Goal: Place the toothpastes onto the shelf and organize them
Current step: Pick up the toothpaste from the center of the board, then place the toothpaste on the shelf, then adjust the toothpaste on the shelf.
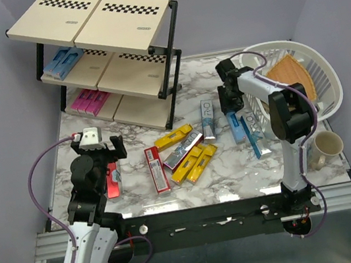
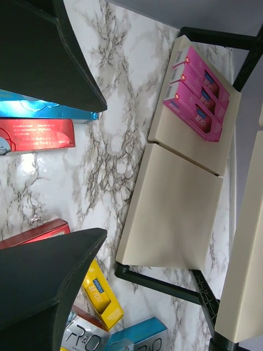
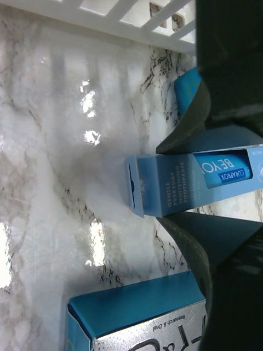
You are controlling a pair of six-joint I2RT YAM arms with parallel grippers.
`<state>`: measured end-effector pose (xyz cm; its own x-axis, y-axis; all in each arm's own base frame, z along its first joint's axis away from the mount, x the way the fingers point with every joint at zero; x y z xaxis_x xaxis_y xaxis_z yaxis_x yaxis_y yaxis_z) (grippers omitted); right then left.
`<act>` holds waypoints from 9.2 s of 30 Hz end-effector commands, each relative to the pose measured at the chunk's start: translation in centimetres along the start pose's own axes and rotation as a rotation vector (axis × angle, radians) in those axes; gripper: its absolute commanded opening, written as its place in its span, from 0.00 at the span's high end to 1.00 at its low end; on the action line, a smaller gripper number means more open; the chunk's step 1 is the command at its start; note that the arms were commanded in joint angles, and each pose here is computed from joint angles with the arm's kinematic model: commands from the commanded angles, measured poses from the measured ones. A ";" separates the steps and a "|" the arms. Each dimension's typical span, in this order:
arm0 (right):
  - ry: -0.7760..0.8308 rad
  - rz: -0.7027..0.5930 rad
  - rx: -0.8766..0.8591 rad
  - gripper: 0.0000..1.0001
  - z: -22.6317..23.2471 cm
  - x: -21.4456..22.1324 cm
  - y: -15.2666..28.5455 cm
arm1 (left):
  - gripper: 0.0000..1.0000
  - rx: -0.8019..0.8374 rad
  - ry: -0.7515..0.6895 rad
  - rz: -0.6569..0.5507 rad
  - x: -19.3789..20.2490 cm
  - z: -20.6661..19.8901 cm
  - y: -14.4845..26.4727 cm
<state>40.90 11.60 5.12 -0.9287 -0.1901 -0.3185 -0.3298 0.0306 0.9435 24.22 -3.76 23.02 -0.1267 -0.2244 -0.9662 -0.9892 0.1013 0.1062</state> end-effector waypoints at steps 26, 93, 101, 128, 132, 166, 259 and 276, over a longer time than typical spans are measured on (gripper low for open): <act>-0.365 -0.077 -0.139 0.62 1.6 4.1 8.7 | 0.01 0.355 -0.106 0.157 2.6 -11.2 -2.4; -0.546 -0.123 -0.536 0.48 6.8 2.9 13.9 | 0.67 0.260 -0.591 0.256 13.9 -31.7 -1.4; -0.482 -0.221 -0.581 0.17 6.8 1.2 15.7 | 0.73 0.324 -0.491 0.260 11.7 -30.8 -0.4; -0.086 -0.698 -0.465 0.02 3.4 -1.7 22.9 | 0.72 0.388 -0.171 0.458 -0.4 -18.2 1.0; -0.081 -0.707 -0.468 0.02 3.4 -1.4 23.0 | 0.72 0.382 -0.157 0.439 -3.3 -16.7 0.3; 0.082 -0.762 -0.561 0.03 5.5 2.5 25.3 | 0.71 0.123 -0.028 0.117 -15.8 4.9 -16.9; 0.101 -0.754 -0.492 0.04 4.8 2.5 23.3 | 0.40 -0.217 1.183 -0.100 -10.5 10.6 -21.3; 0.102 -0.751 -0.484 0.04 4.8 2.4 23.2 | 0.67 -0.289 1.217 -0.188 -11.3 13.3 -21.6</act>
<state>29.66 16.74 25.74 -0.4938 -0.0645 -0.8672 -0.6973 -0.5664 0.4392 47.68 7.40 28.32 0.1065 -0.9833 -0.1473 -0.9723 -0.1340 0.1916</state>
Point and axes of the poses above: each gripper's point midway between its finger pads, its own y axis back along the fingers, its own z axis along the line the jaws close on, x = y × z, the point moved 2 cm from there along y, back along the fingers, and after that the axes turned 10 degrees about y, right-handed, at the moved point
